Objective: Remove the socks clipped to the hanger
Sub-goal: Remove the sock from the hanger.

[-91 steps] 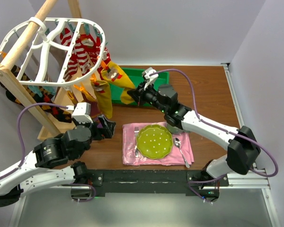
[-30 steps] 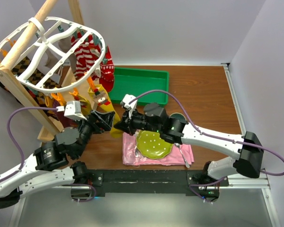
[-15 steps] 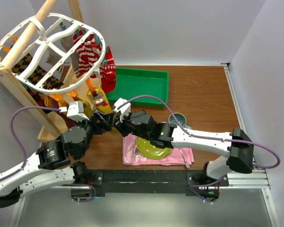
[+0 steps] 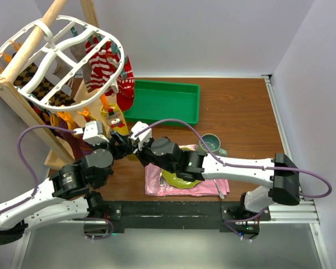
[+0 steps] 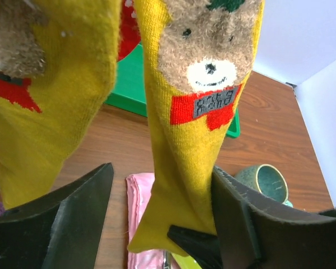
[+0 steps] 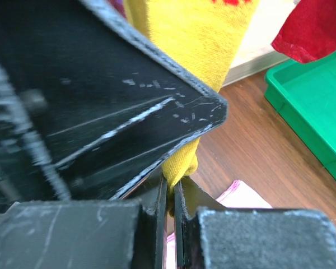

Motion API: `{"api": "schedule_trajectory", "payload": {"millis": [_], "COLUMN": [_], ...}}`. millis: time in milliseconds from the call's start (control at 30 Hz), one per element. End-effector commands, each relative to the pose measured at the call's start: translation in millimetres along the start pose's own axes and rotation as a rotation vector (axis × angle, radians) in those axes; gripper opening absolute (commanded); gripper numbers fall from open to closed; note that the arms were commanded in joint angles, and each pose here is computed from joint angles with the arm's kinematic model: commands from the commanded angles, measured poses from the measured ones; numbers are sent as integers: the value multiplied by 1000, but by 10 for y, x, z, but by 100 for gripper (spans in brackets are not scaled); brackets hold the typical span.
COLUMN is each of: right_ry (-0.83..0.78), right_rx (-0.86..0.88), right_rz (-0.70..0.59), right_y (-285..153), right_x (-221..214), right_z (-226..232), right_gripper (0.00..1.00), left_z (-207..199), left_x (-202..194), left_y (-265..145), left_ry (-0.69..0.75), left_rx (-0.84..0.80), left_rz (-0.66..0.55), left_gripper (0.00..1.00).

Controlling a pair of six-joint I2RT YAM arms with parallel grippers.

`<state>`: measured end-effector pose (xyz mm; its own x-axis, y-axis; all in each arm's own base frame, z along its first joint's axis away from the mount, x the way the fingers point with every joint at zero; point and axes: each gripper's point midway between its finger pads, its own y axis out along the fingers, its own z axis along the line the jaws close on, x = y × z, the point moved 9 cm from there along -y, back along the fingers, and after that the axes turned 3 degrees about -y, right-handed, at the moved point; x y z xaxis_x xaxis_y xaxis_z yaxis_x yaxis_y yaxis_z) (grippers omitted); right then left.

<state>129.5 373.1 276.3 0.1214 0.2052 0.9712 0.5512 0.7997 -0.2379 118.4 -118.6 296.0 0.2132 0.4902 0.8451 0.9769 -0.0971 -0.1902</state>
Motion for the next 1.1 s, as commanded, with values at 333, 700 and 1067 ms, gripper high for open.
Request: {"api": "schedule_trajectory", "payload": {"millis": [333, 700, 1067], "right_ry": [-20, -52, 114], "right_rx": [107, 335, 548], "right_rz": [-106, -165, -391], "right_y": [23, -249, 151], "right_x": [180, 416, 1366], "right_z": [193, -272, -888], "right_gripper": [0, 63, 63], "left_z": [57, 182, 151], "left_x": [-96, -28, 31], "left_y": [63, -64, -150], "left_ry": [-25, -43, -50], "left_rx": [13, -27, -110], "left_rz": [-50, -22, 21], "left_gripper": [12, 0, 0]}}
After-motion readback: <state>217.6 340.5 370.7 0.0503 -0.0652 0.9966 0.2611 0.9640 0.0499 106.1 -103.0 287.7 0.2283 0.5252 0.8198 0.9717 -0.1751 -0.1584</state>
